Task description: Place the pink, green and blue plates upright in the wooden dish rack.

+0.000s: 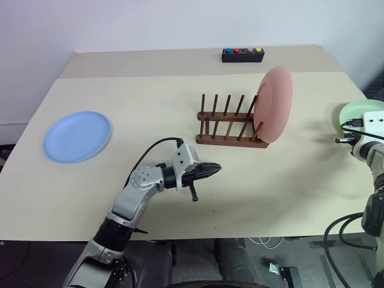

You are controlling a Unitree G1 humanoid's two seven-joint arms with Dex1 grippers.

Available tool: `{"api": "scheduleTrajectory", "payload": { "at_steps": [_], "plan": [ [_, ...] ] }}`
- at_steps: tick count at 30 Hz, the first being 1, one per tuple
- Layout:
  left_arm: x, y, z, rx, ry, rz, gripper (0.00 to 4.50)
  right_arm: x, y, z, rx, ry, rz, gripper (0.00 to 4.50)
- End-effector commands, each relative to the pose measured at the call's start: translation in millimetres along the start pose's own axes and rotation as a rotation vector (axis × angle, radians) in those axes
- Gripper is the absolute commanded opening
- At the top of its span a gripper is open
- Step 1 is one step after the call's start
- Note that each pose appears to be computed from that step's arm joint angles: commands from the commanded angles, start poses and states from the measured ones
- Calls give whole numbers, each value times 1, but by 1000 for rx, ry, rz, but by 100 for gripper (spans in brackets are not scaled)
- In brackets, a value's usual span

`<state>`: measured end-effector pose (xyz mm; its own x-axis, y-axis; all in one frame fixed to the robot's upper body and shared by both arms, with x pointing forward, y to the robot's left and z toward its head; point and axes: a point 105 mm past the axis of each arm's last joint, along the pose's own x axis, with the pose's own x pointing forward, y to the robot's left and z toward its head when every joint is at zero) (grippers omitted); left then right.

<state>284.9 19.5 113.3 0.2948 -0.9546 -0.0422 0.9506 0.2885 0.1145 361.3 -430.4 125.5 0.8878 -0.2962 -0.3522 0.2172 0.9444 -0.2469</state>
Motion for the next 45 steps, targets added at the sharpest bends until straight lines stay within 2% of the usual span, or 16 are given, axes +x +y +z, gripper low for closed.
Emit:
{"api": "scheduleTrajectory", "payload": {
  "at_steps": [1,11,16,19,22,27,30,33,45],
  "plan": [
    [0,-1,11,33,-31,-7,9,-3,-6,12,-10,-35,-12,5],
    [-1,-1,10,33,-30,-6,9,-7,0,19,-63,-69,102,5],
    [1,-2,10,33,-31,-13,9,-11,-12,30,-94,-117,39,5],
    [1,-1,11,37,-32,-15,9,-14,-26,39,-111,-150,-62,83],
    [2,-1,11,37,-33,-15,9,-14,-33,41,-192,-148,-145,225],
    [2,-1,10,33,-34,-11,9,-10,-27,37,-189,-135,-136,225],
    [2,-1,10,35,-32,-7,9,-7,-18,34,-180,-116,-91,137],
    [1,0,10,38,-31,-2,9,-6,-19,32,-209,-97,-118,5],
    [0,0,10,41,-30,5,9,-1,15,14,-208,-33,132,5]
  ]
}}
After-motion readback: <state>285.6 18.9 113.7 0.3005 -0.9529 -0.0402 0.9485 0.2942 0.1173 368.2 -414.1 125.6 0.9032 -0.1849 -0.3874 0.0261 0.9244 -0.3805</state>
